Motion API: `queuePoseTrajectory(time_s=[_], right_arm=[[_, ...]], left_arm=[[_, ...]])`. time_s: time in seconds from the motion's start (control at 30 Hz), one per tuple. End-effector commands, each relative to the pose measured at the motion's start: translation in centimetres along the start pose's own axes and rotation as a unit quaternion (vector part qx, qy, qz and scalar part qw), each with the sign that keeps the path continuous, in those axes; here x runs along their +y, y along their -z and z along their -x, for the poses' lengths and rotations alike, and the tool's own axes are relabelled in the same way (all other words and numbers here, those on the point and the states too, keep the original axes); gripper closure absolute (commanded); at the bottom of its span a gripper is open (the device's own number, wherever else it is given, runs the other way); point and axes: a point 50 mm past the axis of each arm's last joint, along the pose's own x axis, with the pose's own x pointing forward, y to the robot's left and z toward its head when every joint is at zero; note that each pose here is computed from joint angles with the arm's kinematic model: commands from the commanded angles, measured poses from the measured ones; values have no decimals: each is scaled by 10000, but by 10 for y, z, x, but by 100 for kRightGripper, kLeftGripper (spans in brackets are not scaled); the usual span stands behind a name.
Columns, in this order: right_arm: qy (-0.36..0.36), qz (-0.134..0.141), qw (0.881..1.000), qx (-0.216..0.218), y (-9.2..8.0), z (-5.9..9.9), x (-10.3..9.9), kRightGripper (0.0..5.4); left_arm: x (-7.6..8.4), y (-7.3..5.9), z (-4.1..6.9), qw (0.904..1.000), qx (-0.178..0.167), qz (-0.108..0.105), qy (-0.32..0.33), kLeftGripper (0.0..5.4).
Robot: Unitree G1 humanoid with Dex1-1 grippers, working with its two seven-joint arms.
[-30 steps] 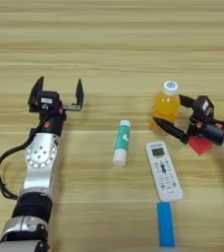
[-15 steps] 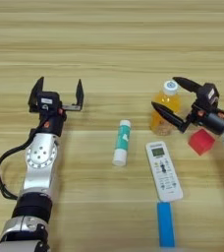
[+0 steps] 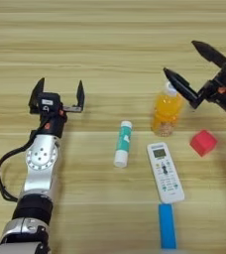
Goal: Move the objects on the table
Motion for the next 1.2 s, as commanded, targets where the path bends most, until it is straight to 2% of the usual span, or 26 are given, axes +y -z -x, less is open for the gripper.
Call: queuePoseTrajectory(time_s=[0.03,0.1,0.17,0.27,0.4,0.5,0.6,0.83,1.2], right_arm=[[268,135,9991,-292,-15,-4,-11,2],[554,188,9975,-404,-18,-4,-17,2],[928,373,9937,-499,-18,-3,-25,2],[1514,575,9855,-501,-12,-1,-36,2],[2181,908,9712,-318,2,5,-50,2],[2418,1327,9612,-47,15,11,-55,2],[2553,1476,9551,282,35,19,-55,2],[2672,1434,9519,427,53,25,-55,2],[3127,948,9426,695,77,39,-56,2]], left_arm=[[-1,-1,-2,10000,-44,-45,62,0],[-1,-1,-2,10000,-44,-44,64,0],[-1,-1,-3,10000,-44,-41,65,0],[-1,-1,-3,10000,-42,-38,64,0],[-1,-1,-2,10000,-39,-37,70,0],[0,-1,-2,10000,-38,-38,76,0],[0,-1,-2,10000,-37,-39,82,0],[1,0,-2,9999,-34,-42,100,0],[2,0,1,9998,-32,-69,199,0]])
